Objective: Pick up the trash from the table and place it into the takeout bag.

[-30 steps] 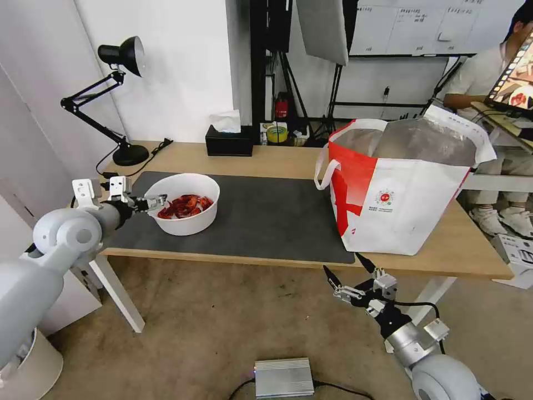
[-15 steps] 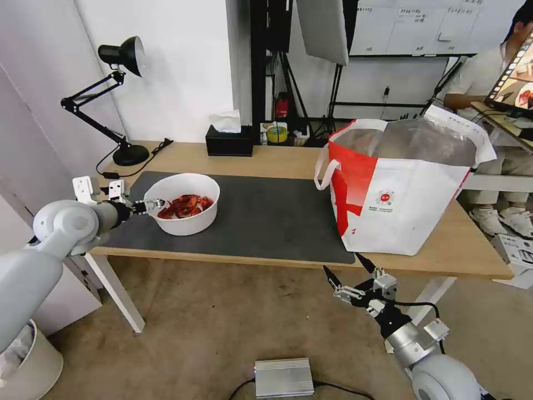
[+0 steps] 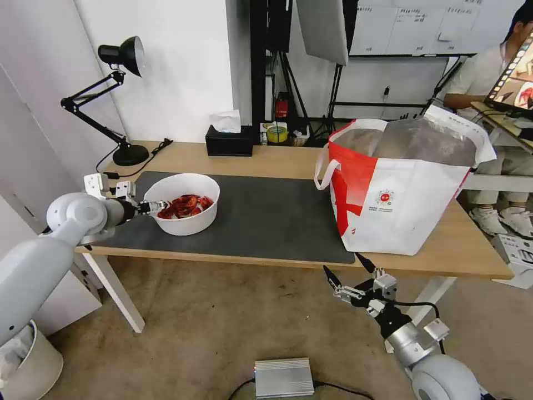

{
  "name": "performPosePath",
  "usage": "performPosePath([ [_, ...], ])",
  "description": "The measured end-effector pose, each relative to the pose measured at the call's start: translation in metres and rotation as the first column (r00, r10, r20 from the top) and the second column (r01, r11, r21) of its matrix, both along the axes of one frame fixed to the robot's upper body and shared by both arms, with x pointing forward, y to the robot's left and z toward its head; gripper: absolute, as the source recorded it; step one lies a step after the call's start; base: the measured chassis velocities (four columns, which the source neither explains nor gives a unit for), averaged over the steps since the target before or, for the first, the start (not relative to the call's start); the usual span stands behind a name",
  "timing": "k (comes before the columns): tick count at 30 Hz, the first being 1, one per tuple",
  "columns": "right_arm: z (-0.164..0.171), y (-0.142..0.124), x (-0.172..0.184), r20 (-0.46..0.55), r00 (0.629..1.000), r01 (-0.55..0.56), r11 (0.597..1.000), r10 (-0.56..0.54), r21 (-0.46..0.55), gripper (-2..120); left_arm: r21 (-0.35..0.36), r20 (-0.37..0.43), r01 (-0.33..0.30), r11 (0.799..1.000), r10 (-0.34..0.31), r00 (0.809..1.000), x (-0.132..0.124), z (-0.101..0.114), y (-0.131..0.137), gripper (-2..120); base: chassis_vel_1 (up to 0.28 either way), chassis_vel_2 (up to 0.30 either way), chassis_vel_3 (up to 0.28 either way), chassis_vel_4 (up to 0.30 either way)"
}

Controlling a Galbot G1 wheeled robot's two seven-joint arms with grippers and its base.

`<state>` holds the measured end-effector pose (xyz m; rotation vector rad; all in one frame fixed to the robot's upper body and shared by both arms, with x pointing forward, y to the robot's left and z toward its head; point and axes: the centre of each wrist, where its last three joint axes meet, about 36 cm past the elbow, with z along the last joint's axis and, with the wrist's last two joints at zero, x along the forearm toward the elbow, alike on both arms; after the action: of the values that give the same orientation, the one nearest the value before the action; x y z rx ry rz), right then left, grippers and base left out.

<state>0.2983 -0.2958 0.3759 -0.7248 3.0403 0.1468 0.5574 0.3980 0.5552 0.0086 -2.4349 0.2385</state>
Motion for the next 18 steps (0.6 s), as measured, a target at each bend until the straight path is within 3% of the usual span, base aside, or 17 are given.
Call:
performPosePath([
  [4, 0.0000, 0.0000, 0.0000, 0.000, 1.000, 0.000, 1.000, 0.000, 0.000, 100, 0.009, -0.005, -0.005, 1.000, 0.005, 1.000, 0.0017, -0.0007, -0.0021, 93, 0.000, 0.000, 0.000, 0.000],
  [6, 0.0000, 0.0000, 0.0000, 0.000, 1.000, 0.000, 1.000, 0.000, 0.000, 100, 0.012, -0.005, 0.000, 1.000, 0.000, 1.000, 0.0027, -0.0002, -0.0048, 80, 0.000, 0.000, 0.000, 0.000],
  [9, 0.0000, 0.0000, 0.0000, 0.000, 1.000, 0.000, 1.000, 0.000, 0.000, 100, 0.014, -0.005, 0.003, 1.000, -0.003, 1.000, 0.0030, 0.0002, -0.0060, 77, 0.000, 0.000, 0.000, 0.000],
  [12, 0.0000, 0.0000, 0.0000, 0.000, 1.000, 0.000, 1.000, 0.000, 0.000, 100, 0.030, -0.008, 0.005, 1.000, -0.005, 1.000, 0.0036, 0.0017, -0.0065, 58, 0.000, 0.000, 0.000, 0.000],
  [18, 0.0000, 0.0000, 0.0000, 0.000, 1.000, 0.000, 1.000, 0.000, 0.000, 100, 0.044, -0.009, 0.005, 0.999, -0.004, 1.000, 0.0054, 0.0036, -0.0052, 40, 0.000, 0.000, 0.000, 0.000],
])
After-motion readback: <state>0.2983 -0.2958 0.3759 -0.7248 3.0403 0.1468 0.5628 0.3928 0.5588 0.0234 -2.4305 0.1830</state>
